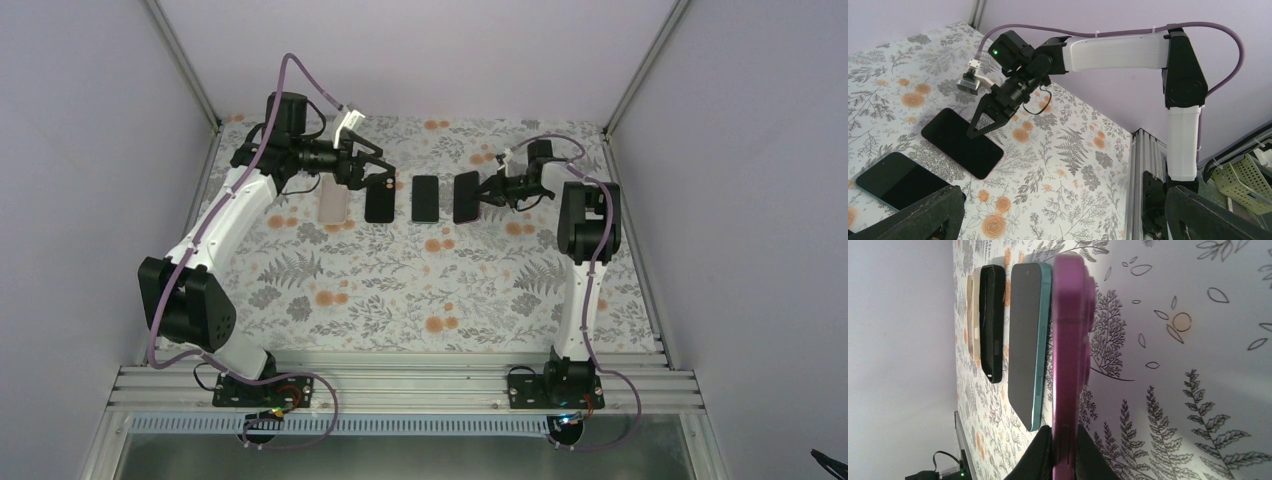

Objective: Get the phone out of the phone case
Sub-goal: Place the phone at the center of the board.

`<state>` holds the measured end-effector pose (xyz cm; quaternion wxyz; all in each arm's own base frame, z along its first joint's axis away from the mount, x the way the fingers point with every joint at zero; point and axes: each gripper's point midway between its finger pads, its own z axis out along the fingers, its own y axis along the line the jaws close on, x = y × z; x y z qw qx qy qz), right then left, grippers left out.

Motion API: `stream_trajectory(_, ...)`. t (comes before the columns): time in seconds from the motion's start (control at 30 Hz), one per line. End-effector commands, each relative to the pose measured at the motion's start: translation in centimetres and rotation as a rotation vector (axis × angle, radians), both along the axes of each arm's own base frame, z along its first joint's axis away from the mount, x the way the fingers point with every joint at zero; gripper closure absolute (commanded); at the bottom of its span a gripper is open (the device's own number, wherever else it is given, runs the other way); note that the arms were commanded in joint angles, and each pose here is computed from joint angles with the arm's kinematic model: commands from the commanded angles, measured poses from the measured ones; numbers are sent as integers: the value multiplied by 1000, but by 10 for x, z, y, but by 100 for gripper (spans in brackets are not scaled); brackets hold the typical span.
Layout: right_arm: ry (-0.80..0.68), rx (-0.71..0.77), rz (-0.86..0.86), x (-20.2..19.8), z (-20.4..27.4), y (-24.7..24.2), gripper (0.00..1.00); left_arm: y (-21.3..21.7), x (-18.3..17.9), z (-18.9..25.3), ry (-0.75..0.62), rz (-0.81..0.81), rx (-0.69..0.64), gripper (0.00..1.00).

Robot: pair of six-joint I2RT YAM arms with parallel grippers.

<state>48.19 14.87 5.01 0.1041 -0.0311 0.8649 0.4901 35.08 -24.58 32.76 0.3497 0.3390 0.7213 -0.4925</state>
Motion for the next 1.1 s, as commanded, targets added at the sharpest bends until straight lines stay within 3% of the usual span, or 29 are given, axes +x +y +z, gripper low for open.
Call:
stream_trajectory(0.0,28,48,-16,5,0,-4,89,3,-5,12,-38,-3,-17,0)
stream_trajectory(0.23,38,34,-32,8,-5,-10,81,4,-2,9,-27,-1,-19,0)
stream_trajectory(1.07,-67,-81,-122,14,35,-48,8,25,17,8,-25,127,17,0)
